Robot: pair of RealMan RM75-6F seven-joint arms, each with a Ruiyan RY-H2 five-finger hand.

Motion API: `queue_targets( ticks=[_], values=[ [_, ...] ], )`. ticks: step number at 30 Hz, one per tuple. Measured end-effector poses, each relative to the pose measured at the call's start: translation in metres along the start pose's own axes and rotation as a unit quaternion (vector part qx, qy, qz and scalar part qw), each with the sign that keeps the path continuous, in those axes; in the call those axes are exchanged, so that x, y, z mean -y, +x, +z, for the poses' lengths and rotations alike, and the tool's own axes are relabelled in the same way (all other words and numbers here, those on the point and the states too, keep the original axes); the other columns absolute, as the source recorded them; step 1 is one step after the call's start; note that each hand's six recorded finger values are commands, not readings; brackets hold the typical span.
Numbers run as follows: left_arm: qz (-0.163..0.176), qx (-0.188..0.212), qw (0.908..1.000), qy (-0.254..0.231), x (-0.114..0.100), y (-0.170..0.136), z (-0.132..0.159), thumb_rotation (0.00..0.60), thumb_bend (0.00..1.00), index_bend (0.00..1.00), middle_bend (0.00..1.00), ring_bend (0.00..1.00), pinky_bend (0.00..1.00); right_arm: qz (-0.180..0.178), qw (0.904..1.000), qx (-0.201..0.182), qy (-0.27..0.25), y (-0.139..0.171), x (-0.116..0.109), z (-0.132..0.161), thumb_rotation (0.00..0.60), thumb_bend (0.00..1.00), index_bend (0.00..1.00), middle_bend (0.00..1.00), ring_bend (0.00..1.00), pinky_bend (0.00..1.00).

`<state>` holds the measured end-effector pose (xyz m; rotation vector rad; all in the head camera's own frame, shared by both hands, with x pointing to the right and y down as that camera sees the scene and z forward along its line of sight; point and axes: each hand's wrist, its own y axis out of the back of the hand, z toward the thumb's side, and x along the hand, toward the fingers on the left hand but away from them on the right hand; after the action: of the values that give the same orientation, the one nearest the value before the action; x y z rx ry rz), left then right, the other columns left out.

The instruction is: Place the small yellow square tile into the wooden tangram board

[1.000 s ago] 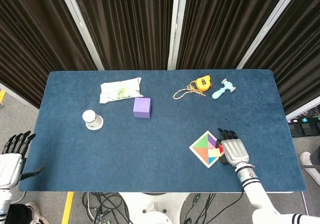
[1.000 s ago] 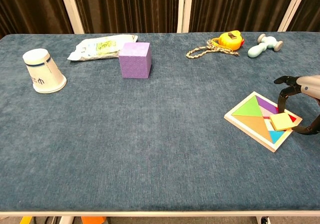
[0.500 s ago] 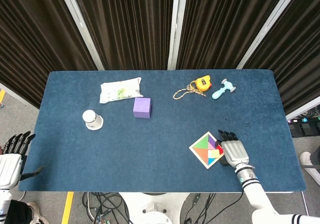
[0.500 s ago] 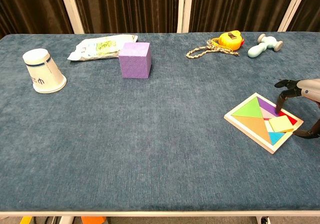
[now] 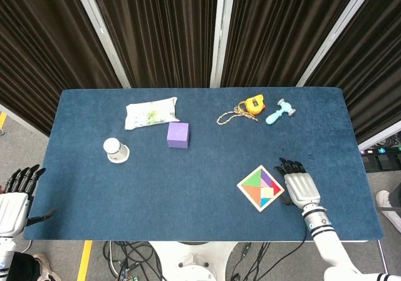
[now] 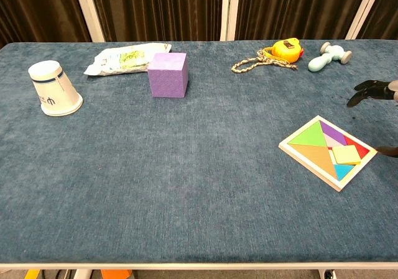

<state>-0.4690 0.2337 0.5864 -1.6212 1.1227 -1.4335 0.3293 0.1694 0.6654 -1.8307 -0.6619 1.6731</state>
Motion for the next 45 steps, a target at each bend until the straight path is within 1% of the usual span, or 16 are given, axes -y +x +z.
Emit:
queue_targets(
  ticks=[4, 15, 20, 32, 40, 45],
  values=[
    [-0.001, 0.000, 1.0000, 0.000, 0.001, 0.000, 0.000, 0.600, 0.00, 0.11, 0.05, 0.00, 0.05, 0.003, 1.0000, 0.002, 0.004, -0.003, 0.004, -0.002, 0.600, 0.18, 0.06, 0.00, 0.00, 0.00],
    [0.002, -0.003, 1.0000, 0.001, -0.001, 0.000, -0.002, 0.600, 0.00, 0.11, 0.05, 0.00, 0.05, 0.012, 0.9998, 0.001, 0.017, -0.019, 0.014, 0.004, 0.600, 0.21, 0.02, 0.00, 0.00, 0.00],
    [0.001, -0.003, 1.0000, 0.000, -0.001, 0.000, -0.003, 0.600, 0.00, 0.11, 0.05, 0.00, 0.05, 0.014, 0.9997, 0.000, 0.019, -0.023, 0.015, 0.007, 0.600, 0.21, 0.02, 0.00, 0.00, 0.00],
    [-0.002, -0.006, 1.0000, -0.001, 0.001, -0.001, -0.005, 0.600, 0.00, 0.11, 0.05, 0.00, 0.05, 0.022, 0.9993, -0.014, 0.025, -0.026, 0.019, 0.019, 0.600, 0.21, 0.02, 0.00, 0.00, 0.00],
    [-0.002, -0.005, 1.0000, -0.002, 0.001, -0.001, -0.005, 0.600, 0.00, 0.11, 0.05, 0.00, 0.05, 0.016, 0.9994, -0.020, 0.023, -0.025, 0.018, 0.023, 0.600, 0.21, 0.02, 0.00, 0.00, 0.00],
    [-0.001, -0.005, 1.0000, -0.001, 0.001, -0.002, -0.005, 0.600, 0.00, 0.11, 0.05, 0.00, 0.05, 0.003, 0.9997, -0.019, 0.012, -0.021, 0.009, 0.020, 0.600, 0.21, 0.02, 0.00, 0.00, 0.00]
  ],
)
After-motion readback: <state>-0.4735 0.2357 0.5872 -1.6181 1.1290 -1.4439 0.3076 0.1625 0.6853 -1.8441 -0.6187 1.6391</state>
